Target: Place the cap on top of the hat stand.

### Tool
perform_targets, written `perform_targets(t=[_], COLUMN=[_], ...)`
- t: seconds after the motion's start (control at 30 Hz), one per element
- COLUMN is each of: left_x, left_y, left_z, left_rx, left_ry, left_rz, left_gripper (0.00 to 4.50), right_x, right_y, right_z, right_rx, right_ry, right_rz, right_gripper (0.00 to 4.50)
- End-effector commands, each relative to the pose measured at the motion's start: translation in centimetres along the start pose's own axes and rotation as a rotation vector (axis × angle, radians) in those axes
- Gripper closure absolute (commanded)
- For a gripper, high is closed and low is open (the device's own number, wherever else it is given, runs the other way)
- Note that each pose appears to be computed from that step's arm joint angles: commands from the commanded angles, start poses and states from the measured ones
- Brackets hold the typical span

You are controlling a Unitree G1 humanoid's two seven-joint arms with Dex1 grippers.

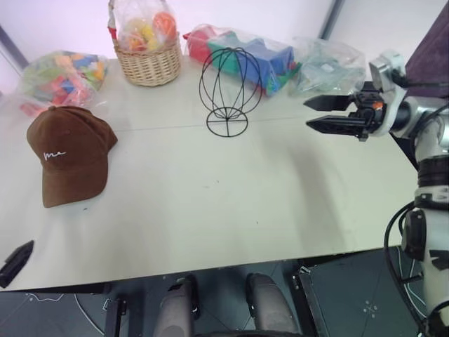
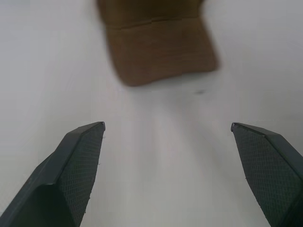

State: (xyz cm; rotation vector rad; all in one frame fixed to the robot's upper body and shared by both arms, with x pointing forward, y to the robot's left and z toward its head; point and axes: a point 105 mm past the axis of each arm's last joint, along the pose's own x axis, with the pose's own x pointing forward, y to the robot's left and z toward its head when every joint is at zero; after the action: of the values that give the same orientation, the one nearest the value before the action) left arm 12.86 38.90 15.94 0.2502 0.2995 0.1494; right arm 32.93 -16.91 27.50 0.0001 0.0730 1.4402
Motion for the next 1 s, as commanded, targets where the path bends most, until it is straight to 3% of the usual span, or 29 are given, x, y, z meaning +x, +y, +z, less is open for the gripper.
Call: perform_targets(t=[0.03, 0.27, 0.43, 0.53, 0.77, 1.0], left_x=[0.4, 1.8, 3.4, 4.3, 7.3, 10.2], left_y=[1.8, 1.5, 0.5, -1.4, -3.2, -3.4], left_z=[0.8, 1.0, 1.1, -0.3, -1.6, -1.6], left_rx=[0.291, 0.782, 1.055, 1.245, 1.382, 1.416], left_ry=[0.012, -0.022, -0.166, -0.266, -0.42, -0.475], left_rz=[0.085, 0.024, 0.013, -0.061, -0.081, -0.021], left_gripper=[0.04, 0.04, 0.04, 0.04, 0.04, 0.04], right_x=[2.2, 4.1, 4.9, 5.1, 5.1, 4.9], right_y=[3.2, 5.5, 6.0, 5.8, 5.3, 6.7], right_z=[1.7, 1.1, 1.0, 0.7, 0.7, 1.6], right_rx=[-0.036, 0.022, 0.042, 0.053, 0.055, 0.053], right_ry=[-0.051, -0.08, -0.074, -0.065, -0.039, -0.018], right_rz=[0.122, 0.201, 0.236, 0.232, 0.211, 0.245], right_gripper=[0.0, 0.0, 0.0, 0.0, 0.0, 0.0])
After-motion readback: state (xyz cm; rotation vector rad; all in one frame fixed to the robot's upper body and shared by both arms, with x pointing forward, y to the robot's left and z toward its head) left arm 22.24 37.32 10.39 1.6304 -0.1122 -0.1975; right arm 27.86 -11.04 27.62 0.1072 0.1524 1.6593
